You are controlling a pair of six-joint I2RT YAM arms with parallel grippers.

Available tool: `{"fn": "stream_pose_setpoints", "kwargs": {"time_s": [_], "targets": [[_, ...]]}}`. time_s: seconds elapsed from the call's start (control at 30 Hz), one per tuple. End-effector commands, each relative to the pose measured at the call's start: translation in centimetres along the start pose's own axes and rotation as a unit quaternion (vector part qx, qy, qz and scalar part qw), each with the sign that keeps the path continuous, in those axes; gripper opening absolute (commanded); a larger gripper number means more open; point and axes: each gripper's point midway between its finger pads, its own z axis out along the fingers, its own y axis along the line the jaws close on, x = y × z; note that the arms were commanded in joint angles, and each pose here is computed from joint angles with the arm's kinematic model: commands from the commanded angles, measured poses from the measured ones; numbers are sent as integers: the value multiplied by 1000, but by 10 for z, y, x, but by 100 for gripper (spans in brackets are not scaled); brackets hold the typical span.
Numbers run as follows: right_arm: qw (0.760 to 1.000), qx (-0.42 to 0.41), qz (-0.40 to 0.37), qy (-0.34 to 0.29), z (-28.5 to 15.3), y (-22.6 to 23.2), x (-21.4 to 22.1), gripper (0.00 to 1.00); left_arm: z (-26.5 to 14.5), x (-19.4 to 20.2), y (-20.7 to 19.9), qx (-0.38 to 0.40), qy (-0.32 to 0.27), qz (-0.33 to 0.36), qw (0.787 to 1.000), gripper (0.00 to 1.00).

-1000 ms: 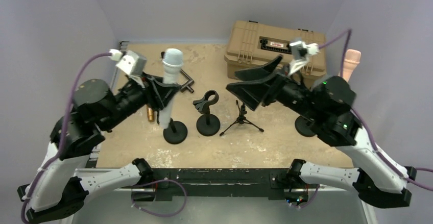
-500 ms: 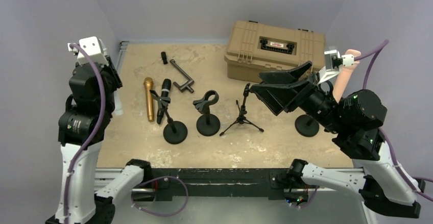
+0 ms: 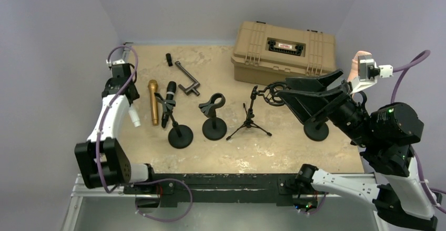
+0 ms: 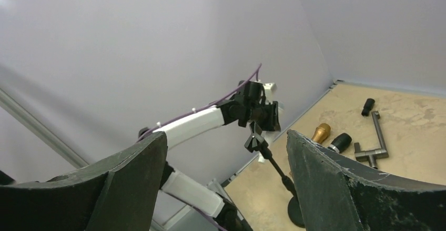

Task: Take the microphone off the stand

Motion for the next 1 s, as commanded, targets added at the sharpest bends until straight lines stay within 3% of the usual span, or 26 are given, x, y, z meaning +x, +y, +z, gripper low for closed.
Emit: {"fn": "stream_pose_setpoints", "kwargs": {"time_s": [0.0,0.43,0.6,0.97], "targets": [[1000,10,-6,-23,-9,0,-16,82,17,-30,-35,79,-6,-30,996,0],[999,6,12,-32,-14,-5,-8,81,71,39,-69,117,215,-12,970,0],[999,6,16,-29,-13,-7,-3,81,73,44,-75,130,227,-14,965,1],[1000,11,19,-22,-10,-12,6,81,82,65,-88,141,266,-8,954,29]]}}
